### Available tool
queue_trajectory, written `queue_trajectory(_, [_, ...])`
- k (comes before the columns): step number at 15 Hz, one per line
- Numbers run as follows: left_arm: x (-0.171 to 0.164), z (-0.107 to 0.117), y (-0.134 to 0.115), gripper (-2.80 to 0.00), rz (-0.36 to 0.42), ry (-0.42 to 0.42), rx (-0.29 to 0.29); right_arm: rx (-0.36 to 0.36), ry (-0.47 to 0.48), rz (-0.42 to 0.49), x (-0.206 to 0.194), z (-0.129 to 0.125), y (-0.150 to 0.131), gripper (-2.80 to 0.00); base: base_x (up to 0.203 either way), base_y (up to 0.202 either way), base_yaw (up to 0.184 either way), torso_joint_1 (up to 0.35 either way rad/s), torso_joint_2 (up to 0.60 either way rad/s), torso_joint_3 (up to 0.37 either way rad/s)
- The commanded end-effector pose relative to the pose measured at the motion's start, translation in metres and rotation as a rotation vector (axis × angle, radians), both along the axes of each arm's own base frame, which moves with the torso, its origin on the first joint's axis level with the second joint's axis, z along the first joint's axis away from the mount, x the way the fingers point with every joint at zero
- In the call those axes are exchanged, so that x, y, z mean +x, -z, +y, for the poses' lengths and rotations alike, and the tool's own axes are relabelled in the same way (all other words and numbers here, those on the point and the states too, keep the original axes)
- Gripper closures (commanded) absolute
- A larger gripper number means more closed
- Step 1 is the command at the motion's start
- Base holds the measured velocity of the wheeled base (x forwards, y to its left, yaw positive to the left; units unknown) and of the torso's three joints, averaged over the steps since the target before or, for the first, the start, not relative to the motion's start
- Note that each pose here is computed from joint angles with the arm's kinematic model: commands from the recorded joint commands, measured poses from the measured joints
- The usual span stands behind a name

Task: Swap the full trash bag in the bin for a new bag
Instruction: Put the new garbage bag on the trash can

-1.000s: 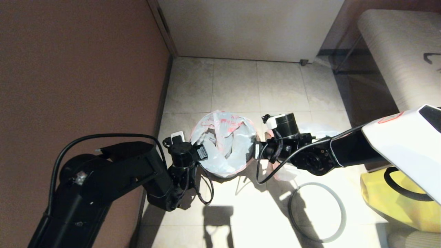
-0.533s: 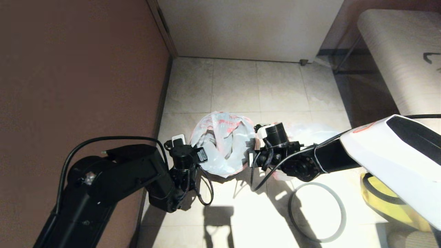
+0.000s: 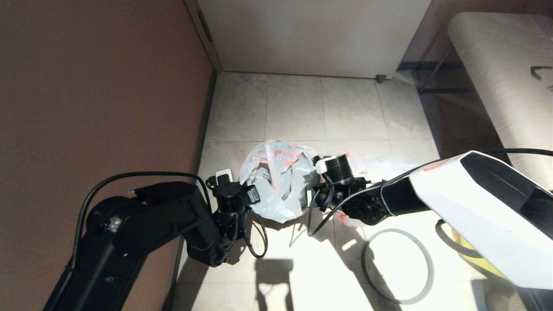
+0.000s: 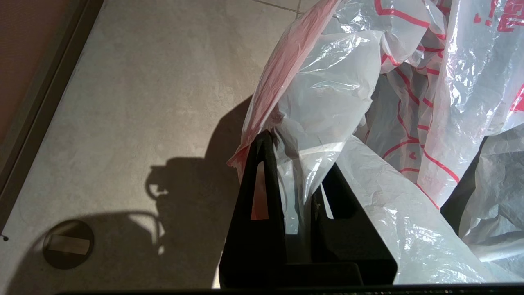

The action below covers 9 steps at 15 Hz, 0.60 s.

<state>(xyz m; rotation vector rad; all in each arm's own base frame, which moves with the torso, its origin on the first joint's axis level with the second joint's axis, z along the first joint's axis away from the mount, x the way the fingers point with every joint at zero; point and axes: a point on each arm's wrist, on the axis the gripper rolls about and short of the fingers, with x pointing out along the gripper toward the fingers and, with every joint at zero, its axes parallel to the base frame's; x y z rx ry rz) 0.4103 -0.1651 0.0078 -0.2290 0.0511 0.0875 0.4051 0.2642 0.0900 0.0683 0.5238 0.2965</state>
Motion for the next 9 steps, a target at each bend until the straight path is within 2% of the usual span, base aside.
queue_trajectory(1, [0.001,0.0,0.001,0.0,-0.005,-0.003,-0.004,-0.015,0.005,0.023,-0.001,-0.002,0.01,0.0,0.0,0.0,0.0,0.0,0.0,0.0])
queue_trajectory(6, [0.001,0.0,0.0,0.0,-0.007,-0.004,-0.005,-0.008,0.004,0.015,-0.006,-0.004,0.002,0.0,0.0,0.0,0.0,0.0,0.0,0.0])
queue_trajectory(9, [0.001,0.0,0.0,0.0,-0.005,-0.004,-0.004,-0.03,0.007,0.048,-0.01,-0.007,0.015,0.0,0.0,0.0,0.0,0.0,0.0,0.0])
